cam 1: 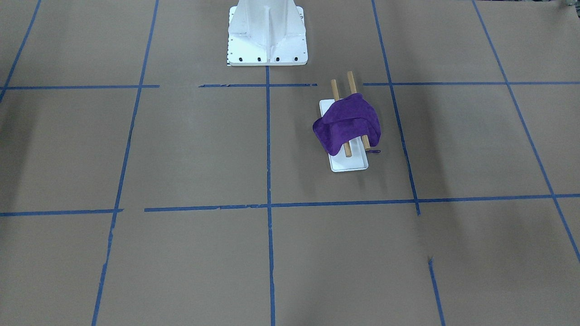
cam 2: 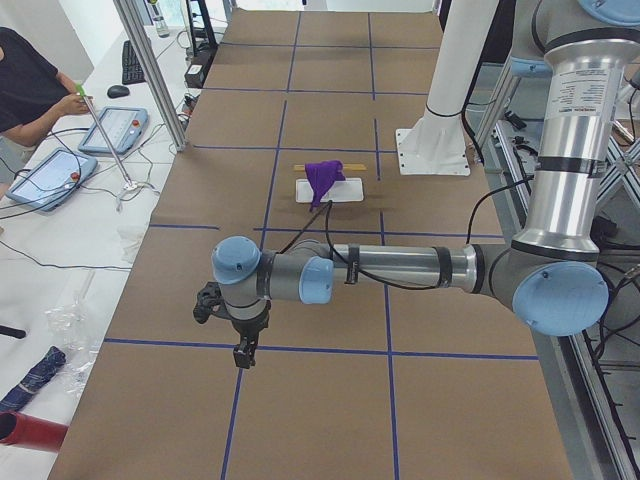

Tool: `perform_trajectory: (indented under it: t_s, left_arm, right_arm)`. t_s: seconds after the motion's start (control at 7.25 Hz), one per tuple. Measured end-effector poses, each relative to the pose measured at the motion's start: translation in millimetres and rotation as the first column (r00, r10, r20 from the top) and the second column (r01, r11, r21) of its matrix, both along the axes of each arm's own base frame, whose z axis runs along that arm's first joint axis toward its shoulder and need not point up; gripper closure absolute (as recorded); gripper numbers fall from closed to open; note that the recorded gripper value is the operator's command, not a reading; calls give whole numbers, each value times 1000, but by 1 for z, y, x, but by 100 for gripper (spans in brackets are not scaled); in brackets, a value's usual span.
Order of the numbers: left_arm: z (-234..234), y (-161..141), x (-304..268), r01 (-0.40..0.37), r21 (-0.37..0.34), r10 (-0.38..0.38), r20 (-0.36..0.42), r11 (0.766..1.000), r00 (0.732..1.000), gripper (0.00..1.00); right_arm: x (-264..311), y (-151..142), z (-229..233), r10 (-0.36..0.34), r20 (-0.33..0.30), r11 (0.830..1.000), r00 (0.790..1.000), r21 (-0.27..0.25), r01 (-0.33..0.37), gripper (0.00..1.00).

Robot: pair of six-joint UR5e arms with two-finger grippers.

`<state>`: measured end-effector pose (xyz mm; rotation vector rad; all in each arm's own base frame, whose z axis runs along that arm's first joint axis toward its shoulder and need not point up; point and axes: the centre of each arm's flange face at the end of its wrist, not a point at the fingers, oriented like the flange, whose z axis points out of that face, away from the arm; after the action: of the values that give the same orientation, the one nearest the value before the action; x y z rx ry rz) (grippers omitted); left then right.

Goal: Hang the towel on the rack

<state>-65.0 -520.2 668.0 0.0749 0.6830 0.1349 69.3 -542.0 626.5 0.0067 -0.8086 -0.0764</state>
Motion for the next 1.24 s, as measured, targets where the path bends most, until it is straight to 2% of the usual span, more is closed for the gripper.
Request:
perform_trajectory:
  t_s: [0.55, 1.24]
  left_arm:
    - [-4, 2, -3, 59, -46, -61, -44, 997, 997, 0]
    - [-23, 3, -4, 69, -63, -72, -45, 996, 996, 0]
  right_arm:
    - [0, 14, 13, 92, -4, 996, 996, 13, -92, 0]
    - [-1, 17, 17, 109, -2, 994, 994, 9, -109, 0]
